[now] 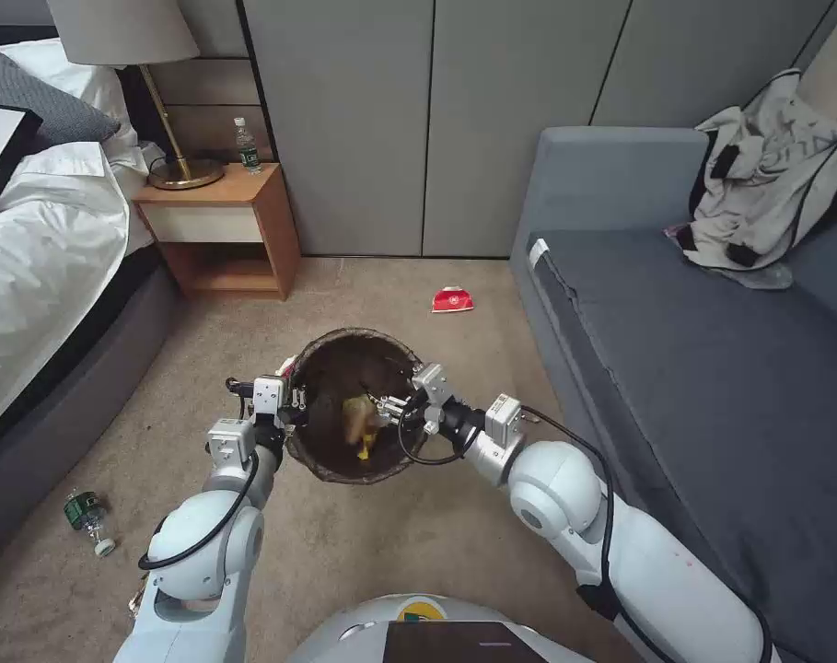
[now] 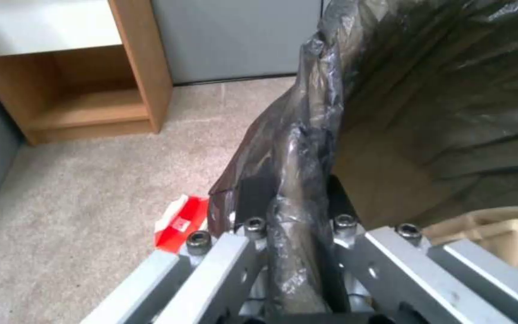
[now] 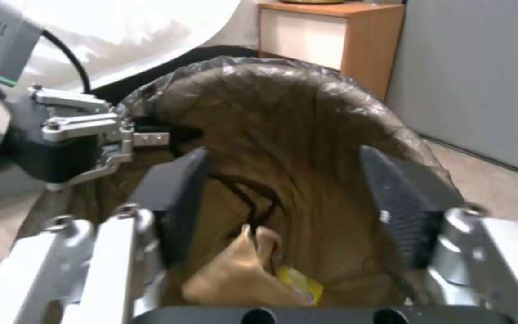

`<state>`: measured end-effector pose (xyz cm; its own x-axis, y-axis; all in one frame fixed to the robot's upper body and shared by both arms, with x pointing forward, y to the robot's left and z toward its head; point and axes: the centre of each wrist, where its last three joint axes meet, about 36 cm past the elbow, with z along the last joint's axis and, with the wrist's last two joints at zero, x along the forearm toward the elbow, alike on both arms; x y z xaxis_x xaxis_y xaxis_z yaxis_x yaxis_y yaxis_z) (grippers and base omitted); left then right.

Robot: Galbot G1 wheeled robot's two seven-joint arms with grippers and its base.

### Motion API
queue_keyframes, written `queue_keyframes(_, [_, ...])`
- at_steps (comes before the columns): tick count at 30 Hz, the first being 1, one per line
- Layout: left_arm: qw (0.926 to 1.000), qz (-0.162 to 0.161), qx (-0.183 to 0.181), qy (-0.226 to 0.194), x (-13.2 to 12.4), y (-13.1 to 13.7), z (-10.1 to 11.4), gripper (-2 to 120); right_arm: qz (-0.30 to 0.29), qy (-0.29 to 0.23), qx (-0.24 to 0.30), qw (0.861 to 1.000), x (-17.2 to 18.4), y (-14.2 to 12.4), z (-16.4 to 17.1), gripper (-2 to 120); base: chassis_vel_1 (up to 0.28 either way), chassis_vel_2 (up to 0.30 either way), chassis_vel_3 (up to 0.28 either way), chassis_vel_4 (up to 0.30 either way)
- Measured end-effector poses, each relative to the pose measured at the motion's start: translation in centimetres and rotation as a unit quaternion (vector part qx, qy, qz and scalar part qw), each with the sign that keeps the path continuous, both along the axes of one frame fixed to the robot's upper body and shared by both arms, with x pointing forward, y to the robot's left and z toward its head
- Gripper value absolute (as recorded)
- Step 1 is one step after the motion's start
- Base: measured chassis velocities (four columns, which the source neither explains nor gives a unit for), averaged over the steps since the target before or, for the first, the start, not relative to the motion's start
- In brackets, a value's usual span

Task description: Pick up the trash bin, then pick up the garbage from the floor and place it into the trash bin.

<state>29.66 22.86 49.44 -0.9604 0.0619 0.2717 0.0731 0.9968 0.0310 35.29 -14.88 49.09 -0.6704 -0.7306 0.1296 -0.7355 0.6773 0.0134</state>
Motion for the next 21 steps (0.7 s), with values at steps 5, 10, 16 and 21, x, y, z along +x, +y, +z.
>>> queue_keyframes(5, [1.0, -0.001, 0.001, -0.001, 0.0, 0.1, 0.1, 3, -0.014, -0.01, 0.007, 1.0, 0.1, -0.5, 0.8, 84, 0.0, 0.0, 0.0, 0.0])
queue_keyframes(10, [1.0, -0.001, 0.0, -0.001, 0.0, 0.1, 0.1, 3, -0.041, -0.032, 0.024, 0.998, -0.2, -2.2, 2.7, 99, 0.0, 0.0, 0.0, 0.0])
queue_keyframes(16, [1.0, -0.001, -0.001, -0.002, 0.0, 0.2, 0.1, 3, -0.101, -0.062, 0.055, 0.991, -1.3, -4.0, 4.3, 100, 0.0, 0.0, 0.0, 0.0])
queue_keyframes(21, [1.0, 0.002, -0.002, -0.003, 0.0, 0.5, 0.1, 3, -0.156, -0.05, 0.099, 0.982, -3.0, -4.2, 3.8, 100, 0.0, 0.0, 0.0, 0.0])
